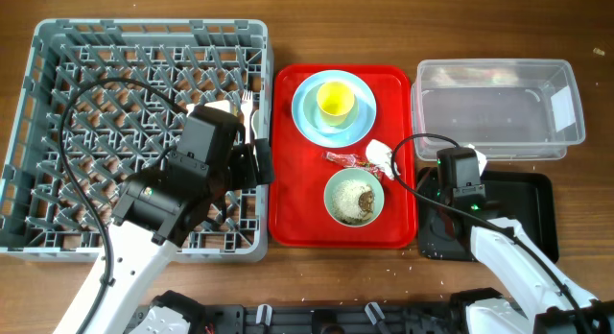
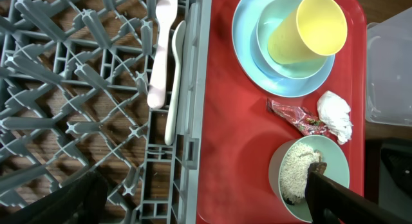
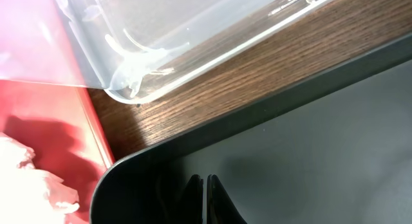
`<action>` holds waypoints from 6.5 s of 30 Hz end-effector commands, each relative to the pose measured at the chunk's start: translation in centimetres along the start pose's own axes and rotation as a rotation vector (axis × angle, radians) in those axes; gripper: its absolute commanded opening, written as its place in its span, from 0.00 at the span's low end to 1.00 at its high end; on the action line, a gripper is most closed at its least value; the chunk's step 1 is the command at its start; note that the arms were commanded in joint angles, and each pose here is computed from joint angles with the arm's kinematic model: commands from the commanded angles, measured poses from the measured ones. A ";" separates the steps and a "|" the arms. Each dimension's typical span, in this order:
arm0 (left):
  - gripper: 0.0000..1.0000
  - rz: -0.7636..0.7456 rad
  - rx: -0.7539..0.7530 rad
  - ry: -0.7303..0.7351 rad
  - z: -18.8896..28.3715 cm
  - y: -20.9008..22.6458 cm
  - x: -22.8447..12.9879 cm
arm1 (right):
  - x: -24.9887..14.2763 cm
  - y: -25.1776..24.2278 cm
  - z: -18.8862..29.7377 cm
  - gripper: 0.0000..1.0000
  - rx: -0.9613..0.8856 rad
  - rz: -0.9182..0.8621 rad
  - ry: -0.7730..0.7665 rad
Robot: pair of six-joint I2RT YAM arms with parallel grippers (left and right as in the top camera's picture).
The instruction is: Sort waste into correct bins and load items into the dishwasher rack
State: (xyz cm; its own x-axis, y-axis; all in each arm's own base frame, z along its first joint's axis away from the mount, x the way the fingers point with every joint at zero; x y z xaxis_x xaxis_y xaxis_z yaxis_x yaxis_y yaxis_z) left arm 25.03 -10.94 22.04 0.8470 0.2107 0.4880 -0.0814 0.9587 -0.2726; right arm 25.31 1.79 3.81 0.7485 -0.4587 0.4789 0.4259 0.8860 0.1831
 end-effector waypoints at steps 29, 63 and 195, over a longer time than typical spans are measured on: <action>1.00 0.005 -0.007 0.001 0.0 -0.1 0.1 | 3.1 4.3 9.8 0.26 0.293 0.321 -0.100; 1.00 0.005 -0.007 0.001 0.0 -0.1 0.1 | -13.1 16.7 5.8 0.27 0.417 0.938 0.549; 1.00 0.005 -0.007 0.001 0.0 -0.1 0.1 | 8.0 -4.8 12.7 0.04 1.167 -0.655 0.147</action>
State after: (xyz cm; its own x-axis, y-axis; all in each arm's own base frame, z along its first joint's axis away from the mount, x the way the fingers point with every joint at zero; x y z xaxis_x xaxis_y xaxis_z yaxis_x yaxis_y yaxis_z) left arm 25.04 -10.89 22.01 0.8468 0.2122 0.4877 -0.0836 0.9587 -0.2720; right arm 22.59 -5.03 17.75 0.6587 -0.7505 -0.0540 0.0963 0.0130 0.9953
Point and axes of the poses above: each gripper's point midway between its finger pads, its own z axis back along the fingers, its own y axis along the line the jaws close on, x = y × z, the point moved 3 cm from there along z, back along the fingers, and after that the axes turned 2 degrees about z, right-handed, at the moved point
